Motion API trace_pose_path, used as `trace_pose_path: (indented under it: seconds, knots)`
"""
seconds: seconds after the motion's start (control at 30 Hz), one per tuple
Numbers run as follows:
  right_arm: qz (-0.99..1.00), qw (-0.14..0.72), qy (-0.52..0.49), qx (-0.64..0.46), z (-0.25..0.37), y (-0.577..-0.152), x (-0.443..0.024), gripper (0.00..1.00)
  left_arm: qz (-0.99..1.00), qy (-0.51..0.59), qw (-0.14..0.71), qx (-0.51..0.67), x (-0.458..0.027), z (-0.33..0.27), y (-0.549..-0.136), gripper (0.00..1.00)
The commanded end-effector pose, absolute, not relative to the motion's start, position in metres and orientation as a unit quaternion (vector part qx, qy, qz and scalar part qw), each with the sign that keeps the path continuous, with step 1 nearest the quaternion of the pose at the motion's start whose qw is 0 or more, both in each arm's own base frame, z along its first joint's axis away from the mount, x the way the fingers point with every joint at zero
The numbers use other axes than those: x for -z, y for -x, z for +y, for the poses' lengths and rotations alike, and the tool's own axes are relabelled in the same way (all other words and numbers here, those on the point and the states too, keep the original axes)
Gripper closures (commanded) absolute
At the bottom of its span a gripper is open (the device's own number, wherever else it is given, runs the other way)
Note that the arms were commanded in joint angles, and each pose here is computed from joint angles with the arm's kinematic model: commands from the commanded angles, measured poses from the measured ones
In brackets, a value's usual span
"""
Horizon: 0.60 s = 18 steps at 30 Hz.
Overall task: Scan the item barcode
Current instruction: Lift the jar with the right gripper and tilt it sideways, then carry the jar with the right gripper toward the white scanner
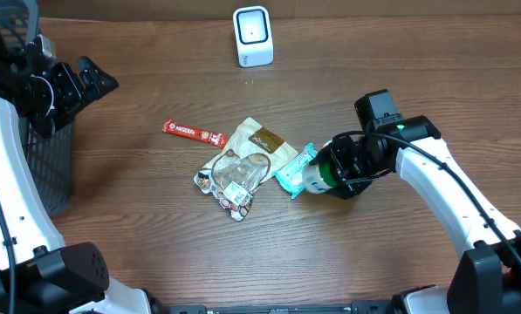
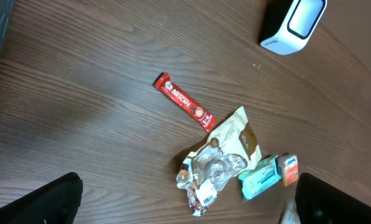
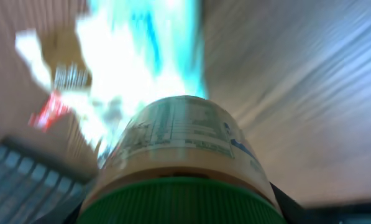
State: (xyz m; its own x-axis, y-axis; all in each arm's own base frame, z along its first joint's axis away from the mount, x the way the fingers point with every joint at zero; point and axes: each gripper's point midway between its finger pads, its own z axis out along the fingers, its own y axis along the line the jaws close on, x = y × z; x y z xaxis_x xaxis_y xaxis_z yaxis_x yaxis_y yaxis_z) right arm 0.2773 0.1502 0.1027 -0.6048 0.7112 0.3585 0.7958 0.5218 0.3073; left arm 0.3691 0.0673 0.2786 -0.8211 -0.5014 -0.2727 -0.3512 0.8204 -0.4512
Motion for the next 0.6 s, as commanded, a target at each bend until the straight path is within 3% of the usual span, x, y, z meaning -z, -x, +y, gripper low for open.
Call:
trace_pose_path:
  seconds: [0.0,0.3,0.57]
  knots:
    - [-0.892,-0.026,0.433,0.127,0.104,-0.299,-0.097,0.96,0.934,0.231,0.189,0.196,-0.276,0.067,-0.370,0.00]
    - [-0.964,-0.143,0.184,0.125,0.104,-0.340,-0.111,0.96,0.934,0.231,0.189,0.196,-0.276,0.067,-0.370,0.00]
    - [-0.968,-0.193,0.091,0.129,0.109,-0.356,-0.219,0.97,0.934,0.231,0.189,0.196,-0.276,0.067,-0.370,0.00]
